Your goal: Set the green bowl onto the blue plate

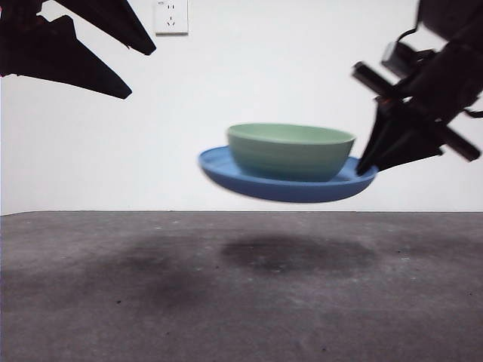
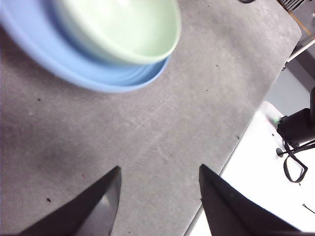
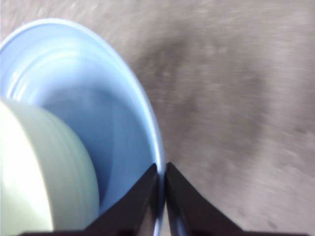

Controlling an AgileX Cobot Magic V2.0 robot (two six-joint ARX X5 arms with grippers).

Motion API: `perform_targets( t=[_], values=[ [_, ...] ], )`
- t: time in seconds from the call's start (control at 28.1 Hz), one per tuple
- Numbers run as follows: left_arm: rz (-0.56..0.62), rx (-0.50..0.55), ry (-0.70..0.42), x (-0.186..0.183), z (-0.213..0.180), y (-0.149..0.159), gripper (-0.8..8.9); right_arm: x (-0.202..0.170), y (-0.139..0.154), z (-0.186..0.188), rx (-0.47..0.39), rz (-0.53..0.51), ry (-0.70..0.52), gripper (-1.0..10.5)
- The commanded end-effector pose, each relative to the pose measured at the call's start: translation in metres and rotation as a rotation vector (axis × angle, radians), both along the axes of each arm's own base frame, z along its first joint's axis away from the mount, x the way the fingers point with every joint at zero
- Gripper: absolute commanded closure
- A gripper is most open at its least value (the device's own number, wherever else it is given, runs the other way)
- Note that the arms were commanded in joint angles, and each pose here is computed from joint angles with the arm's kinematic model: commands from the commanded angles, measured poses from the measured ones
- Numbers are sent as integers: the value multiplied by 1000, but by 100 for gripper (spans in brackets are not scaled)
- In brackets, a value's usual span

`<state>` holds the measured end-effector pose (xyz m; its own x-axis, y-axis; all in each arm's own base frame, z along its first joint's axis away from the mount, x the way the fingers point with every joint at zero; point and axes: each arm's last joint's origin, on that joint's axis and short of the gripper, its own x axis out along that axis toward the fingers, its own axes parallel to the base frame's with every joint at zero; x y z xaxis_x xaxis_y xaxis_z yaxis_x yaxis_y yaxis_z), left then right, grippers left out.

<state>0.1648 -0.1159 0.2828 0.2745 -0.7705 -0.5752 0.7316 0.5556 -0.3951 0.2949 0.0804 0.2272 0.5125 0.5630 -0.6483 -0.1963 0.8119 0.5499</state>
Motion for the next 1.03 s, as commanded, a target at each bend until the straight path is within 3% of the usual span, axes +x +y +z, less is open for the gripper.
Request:
perform_targets(
  t=[0.04, 0.29, 0.53, 0.78, 0.86, 0.96, 1.03],
  values=[
    [-20, -4, -24, 1, 3, -2, 565, 14, 18, -4, 2, 16, 20, 938],
    [-20, -3, -24, 1, 3, -2, 564, 41, 52, -33, -24, 66, 104, 938],
    [-20, -3, -23, 1, 3, -2, 564, 50, 58, -62, -49, 69, 178, 938],
    [-20, -3, -23, 1, 3, -2, 564, 50, 58, -66, -57, 71, 188, 934],
    [-20, -3, -23, 1, 3, -2, 564, 50, 58, -67, -57, 71, 191, 894],
    [-20, -3, -23, 1, 3, -2, 564, 50, 58, -67, -58, 70, 194, 739],
    [-20, -3, -23, 1, 3, -2, 564, 49, 58, -65, -58, 70, 194, 712]
  ],
)
